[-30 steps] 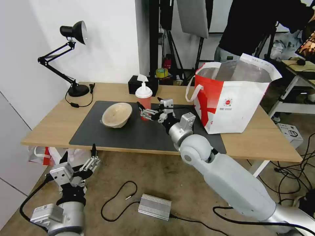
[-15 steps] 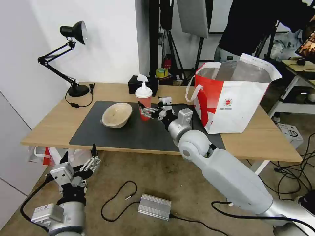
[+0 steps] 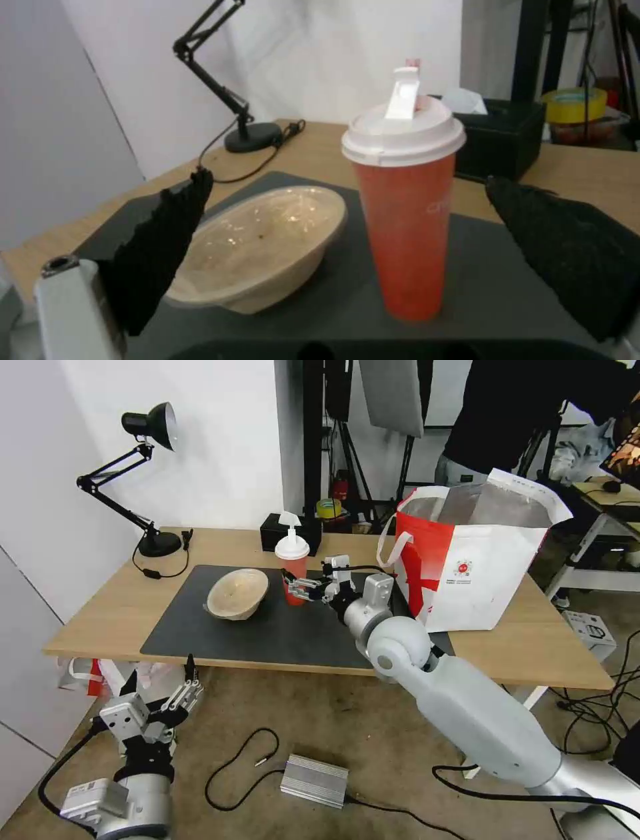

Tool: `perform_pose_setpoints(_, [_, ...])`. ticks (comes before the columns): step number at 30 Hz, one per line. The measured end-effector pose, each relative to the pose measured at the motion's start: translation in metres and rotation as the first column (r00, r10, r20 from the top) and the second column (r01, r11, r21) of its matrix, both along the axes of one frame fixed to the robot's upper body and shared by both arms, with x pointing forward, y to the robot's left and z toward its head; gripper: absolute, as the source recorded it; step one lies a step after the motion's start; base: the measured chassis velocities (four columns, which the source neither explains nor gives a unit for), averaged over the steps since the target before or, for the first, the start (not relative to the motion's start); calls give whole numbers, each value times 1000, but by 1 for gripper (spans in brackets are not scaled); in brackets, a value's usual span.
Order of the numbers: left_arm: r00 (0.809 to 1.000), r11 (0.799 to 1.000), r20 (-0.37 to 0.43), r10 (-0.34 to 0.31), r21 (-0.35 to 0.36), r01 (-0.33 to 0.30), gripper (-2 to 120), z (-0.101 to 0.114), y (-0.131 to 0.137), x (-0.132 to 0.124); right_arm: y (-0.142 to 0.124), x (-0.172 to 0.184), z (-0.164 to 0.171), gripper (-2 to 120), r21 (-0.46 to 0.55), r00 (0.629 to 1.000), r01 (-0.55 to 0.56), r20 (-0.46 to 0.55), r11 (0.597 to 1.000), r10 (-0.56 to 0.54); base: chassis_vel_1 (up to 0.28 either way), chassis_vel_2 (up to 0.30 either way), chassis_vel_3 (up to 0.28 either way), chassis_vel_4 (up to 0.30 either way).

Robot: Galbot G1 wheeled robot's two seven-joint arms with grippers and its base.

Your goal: Pick up the trash from the table and place it into the takeout bag.

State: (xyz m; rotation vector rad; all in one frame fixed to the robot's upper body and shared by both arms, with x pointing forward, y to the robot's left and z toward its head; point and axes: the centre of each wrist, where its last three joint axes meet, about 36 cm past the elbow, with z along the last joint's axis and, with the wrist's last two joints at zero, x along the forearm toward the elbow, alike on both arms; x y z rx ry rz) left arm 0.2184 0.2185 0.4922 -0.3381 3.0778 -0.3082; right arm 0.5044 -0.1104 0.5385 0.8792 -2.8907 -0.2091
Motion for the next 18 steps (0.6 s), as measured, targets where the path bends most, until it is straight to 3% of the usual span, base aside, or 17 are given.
perform_pose_setpoints(18, [1000, 1000, -3, -1, -7, 1, 100, 0, -2, -1, 1, 27, 11, 100, -43, 995, -3, -100, 999, -1, 0, 0, 0, 0])
